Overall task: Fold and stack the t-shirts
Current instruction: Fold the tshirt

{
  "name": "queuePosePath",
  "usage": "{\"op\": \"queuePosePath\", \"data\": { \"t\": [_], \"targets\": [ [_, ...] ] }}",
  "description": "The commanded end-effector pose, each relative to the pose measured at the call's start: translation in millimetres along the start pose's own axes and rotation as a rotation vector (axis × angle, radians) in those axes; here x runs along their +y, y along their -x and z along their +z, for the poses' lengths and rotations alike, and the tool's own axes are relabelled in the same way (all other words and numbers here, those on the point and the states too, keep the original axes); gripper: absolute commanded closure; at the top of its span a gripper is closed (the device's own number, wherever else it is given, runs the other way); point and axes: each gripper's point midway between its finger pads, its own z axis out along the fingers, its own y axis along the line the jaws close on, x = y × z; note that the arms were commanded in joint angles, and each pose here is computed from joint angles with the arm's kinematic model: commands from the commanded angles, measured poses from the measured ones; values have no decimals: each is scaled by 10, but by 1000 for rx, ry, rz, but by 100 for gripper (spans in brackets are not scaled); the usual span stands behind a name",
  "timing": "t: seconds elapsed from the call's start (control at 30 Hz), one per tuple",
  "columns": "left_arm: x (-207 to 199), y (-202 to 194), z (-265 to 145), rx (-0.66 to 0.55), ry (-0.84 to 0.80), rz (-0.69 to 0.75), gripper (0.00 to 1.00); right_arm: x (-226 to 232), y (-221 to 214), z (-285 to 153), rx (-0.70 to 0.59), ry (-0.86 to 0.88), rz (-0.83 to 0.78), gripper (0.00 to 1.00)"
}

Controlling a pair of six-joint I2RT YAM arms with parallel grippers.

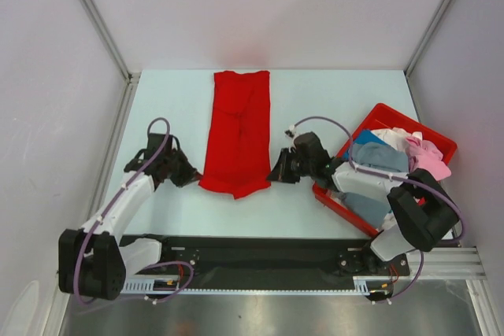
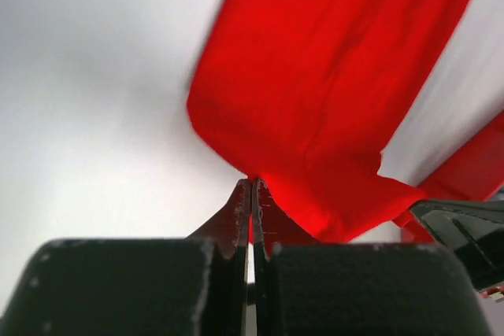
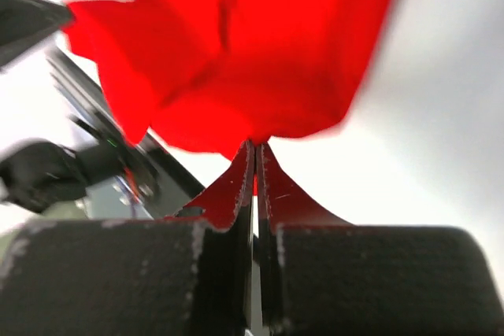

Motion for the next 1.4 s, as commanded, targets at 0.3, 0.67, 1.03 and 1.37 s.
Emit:
{"op": "queuePosePath", "data": {
  "t": [0.3,0.67,1.03,1.37],
  "targets": [
    [-1015,1146,379,-79,-88,120,100,90,1359,432,-19,58,-27,100],
    [-1366,1777,842,-61,-128,111,100,-175,2102,777,-41,51,27,100],
    [-1285,1953,1163,-27,-108,84,100,-332,2468,941,-71,91,85,100],
    [-1293,2090,1280,-30,-101,59,100,-461,2603,954,-82,128,133,100]
  ]
}}
